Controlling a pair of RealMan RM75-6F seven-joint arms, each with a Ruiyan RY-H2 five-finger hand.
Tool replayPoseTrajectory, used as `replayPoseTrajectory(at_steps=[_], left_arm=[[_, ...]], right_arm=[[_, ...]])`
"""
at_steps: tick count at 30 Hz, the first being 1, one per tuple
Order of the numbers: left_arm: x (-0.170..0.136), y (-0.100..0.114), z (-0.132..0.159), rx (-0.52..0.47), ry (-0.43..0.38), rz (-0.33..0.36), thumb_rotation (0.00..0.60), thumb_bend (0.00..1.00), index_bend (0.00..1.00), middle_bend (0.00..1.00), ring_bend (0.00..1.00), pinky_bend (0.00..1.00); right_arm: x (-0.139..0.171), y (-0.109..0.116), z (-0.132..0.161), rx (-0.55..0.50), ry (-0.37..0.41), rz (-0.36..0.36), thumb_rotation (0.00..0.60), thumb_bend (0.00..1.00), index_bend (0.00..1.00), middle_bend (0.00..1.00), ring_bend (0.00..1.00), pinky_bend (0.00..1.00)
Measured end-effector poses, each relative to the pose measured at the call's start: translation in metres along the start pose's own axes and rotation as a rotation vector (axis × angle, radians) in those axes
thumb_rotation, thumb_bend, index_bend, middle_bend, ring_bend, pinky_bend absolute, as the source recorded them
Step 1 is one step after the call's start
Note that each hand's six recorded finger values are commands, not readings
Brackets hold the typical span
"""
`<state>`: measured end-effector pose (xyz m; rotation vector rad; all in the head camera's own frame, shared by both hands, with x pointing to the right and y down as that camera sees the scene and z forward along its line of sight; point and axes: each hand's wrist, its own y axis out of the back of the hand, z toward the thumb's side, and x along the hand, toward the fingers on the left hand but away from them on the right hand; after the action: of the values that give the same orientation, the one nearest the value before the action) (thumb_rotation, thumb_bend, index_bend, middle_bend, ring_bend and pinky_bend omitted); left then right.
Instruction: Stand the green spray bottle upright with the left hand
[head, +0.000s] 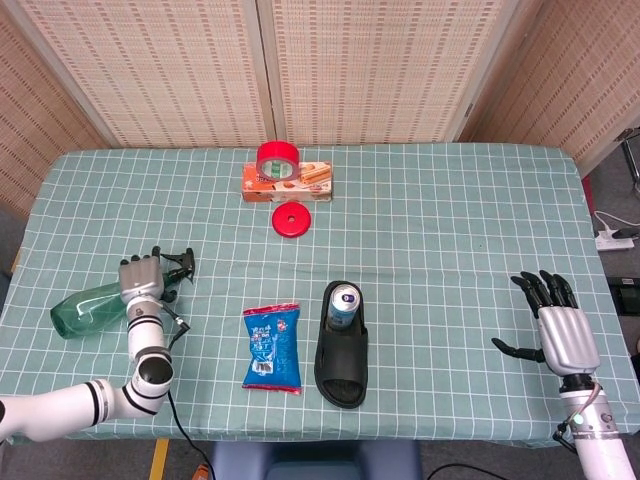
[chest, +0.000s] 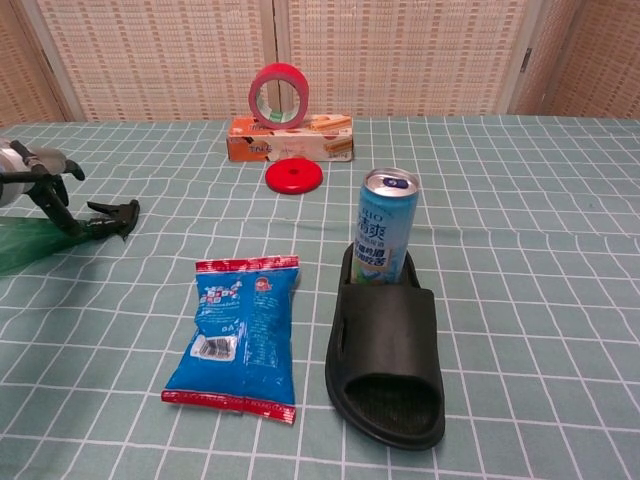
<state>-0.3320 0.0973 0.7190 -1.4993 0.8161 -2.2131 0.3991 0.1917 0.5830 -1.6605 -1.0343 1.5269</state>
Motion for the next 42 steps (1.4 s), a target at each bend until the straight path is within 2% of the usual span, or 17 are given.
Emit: replayPoseTrajectory(at_steps=[7, 12, 20, 32, 38, 42], left_arm=[[0.008, -0.004, -0.005, 0.005, 0.014, 0.006, 0.600, 0.25, 0.12, 0.23, 0.12, 0.12], [0.013, -0.013, -0.007, 0.048, 0.042, -0.013, 0.600, 0.25, 0.14, 0.23, 0.11, 0.12], [0.019, -0.019, -0.008, 0.067, 0.065, -0.021, 0.600, 0.26, 0.26, 0.30, 0.14, 0.12], [0.022, -0.010, -0.008, 0.069, 0.041, 0.054, 0.600, 0.34, 0.55, 0.53, 0.28, 0.16], [0.023, -0.002, -0.007, 0.042, 0.013, 0.107, 0.600, 0.37, 0.61, 0.59, 0.34, 0.18], [0.020, 0.011, 0.000, -0.014, -0.027, 0.164, 0.600, 0.37, 0.64, 0.62, 0.36, 0.19]], right_arm=[[0.000, 0.000, -0.001, -0.002, 0.000, -0.003, 0.600, 0.00, 0.16, 0.11, 0.00, 0.00], [0.001, 0.001, -0.001, -0.007, -0.001, -0.005, 0.600, 0.00, 0.18, 0.11, 0.00, 0.00], [0.001, 0.001, -0.001, -0.010, -0.001, -0.006, 0.600, 0.00, 0.18, 0.11, 0.00, 0.00], [0.001, 0.001, -0.001, -0.013, 0.000, -0.005, 0.600, 0.00, 0.17, 0.11, 0.00, 0.00], [0.001, 0.001, -0.001, -0.014, 0.000, -0.006, 0.600, 0.00, 0.17, 0.11, 0.00, 0.00], [0.001, 0.001, -0.001, -0.013, -0.001, -0.007, 0.600, 0.00, 0.17, 0.11, 0.00, 0.00]])
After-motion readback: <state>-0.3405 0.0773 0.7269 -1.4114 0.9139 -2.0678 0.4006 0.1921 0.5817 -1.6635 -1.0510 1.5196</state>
